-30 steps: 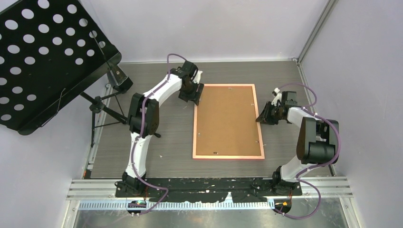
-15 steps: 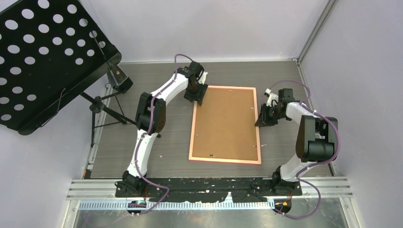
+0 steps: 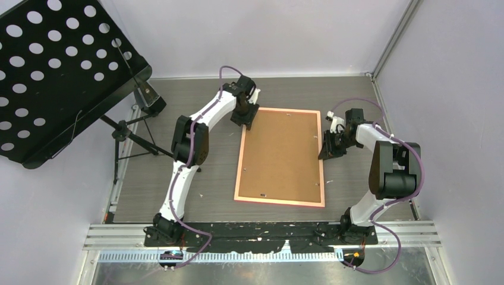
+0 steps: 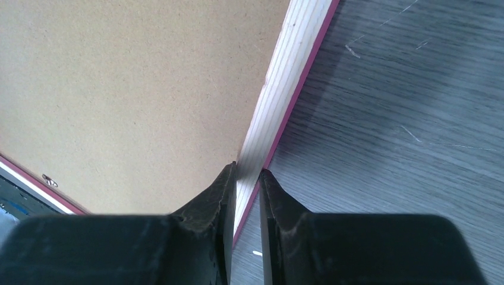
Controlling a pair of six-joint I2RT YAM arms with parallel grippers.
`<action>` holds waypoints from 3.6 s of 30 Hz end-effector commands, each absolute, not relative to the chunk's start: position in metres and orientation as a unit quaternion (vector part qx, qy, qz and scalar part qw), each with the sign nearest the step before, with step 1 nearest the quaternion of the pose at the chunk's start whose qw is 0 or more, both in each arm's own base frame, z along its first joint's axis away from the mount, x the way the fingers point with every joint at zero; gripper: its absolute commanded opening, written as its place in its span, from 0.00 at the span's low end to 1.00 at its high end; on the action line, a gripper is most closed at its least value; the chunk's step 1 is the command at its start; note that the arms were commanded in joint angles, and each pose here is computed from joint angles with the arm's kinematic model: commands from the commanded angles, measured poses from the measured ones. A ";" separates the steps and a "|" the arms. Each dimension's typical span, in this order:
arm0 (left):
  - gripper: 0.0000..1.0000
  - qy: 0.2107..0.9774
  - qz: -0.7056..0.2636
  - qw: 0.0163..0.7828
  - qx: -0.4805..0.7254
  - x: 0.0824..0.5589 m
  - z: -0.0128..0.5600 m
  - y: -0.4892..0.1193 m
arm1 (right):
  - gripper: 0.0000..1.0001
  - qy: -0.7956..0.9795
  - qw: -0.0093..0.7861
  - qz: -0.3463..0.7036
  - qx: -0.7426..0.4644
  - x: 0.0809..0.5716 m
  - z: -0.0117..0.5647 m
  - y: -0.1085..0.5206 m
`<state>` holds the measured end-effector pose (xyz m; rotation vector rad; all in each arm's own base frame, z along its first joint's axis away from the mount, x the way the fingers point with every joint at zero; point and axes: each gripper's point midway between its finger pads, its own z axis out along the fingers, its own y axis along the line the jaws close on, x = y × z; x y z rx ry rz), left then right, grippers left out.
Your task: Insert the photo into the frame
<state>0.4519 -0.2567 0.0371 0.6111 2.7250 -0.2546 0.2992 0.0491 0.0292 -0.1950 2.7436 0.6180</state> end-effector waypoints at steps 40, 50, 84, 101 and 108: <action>0.58 0.944 -0.079 0.224 0.229 0.454 0.054 -0.270 | 0.13 0.954 0.156 0.219 -0.131 0.317 0.038 0.048; 0.50 0.938 -0.042 0.241 0.245 0.461 0.053 -0.264 | 0.26 0.956 0.141 0.227 -0.121 0.318 0.031 0.050; 0.00 0.925 -0.041 0.266 0.269 0.460 0.049 -0.265 | 0.22 0.954 0.115 0.251 -0.118 0.313 0.020 0.056; 0.61 0.935 -0.060 0.253 0.241 0.433 0.079 -0.256 | 0.21 0.954 0.121 0.250 -0.114 0.312 0.025 0.057; 0.64 0.939 -0.104 0.212 0.251 0.384 0.080 -0.248 | 0.28 0.951 0.139 0.255 -0.109 0.317 0.033 0.060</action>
